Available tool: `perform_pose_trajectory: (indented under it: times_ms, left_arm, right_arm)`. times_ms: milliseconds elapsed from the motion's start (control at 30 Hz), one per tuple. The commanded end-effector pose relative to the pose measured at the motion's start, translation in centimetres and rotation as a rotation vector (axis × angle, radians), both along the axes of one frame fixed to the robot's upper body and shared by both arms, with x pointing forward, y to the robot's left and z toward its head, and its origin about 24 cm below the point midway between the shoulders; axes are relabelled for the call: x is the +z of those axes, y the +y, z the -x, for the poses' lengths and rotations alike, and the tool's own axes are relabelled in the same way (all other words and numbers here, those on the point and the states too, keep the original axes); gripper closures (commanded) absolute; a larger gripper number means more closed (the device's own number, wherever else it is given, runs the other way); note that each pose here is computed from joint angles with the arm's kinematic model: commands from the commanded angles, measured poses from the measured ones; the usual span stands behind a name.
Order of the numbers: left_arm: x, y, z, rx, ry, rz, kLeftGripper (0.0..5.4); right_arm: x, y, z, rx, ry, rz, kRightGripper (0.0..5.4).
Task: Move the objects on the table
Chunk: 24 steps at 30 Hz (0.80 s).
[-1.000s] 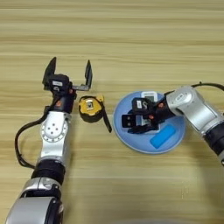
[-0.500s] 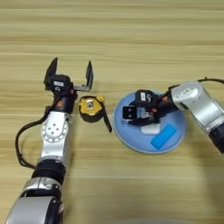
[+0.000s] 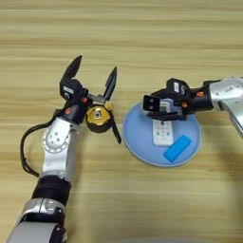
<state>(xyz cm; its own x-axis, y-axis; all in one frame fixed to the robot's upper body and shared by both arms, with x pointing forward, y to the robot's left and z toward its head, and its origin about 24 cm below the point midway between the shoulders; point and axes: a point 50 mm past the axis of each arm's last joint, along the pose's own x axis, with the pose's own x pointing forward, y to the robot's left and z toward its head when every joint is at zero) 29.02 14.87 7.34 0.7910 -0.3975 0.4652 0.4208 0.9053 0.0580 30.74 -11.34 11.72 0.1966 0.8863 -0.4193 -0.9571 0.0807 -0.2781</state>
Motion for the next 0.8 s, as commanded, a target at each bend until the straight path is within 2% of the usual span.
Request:
perform_pose_trajectory:
  times_ms: [33, 333, 433, 533, 667, 800]
  left_arm:
    - [-0.2, -0.4, 0.6, -0.09, 0.024, -0.001, 0.0]
    - [0.6, -0.6, 1.4, -0.291, 0.053, 0.038, 0.0]
    - [1.2, -0.7, 1.8, -0.383, 0.061, 0.106, 0.0]
    - [1.5, -0.8, 2.1, -0.432, 0.064, 0.131, 0.0]
    - [1.8, -1.1, 2.5, -0.498, 0.068, 0.136, 0.0]
    - [1.9, -1.7, 3.0, -0.565, 0.067, 0.116, 0.0]
  right_arm:
    - [0.7, -0.9, 0.1, -0.025, -0.015, -0.038, 2.91]
    - [1.3, -1.6, 0.4, -0.041, -0.004, -0.141, 2.91]
    - [1.9, -1.9, 0.6, -0.036, 0.018, -0.209, 2.91]
    - [2.2, -2.0, 0.7, -0.021, 0.034, -0.256, 2.91]
    - [2.8, -1.9, 1.3, 0.027, 0.086, -0.344, 2.91]
    - [3.2, -1.9, 1.7, 0.062, 0.133, -0.405, 2.91]
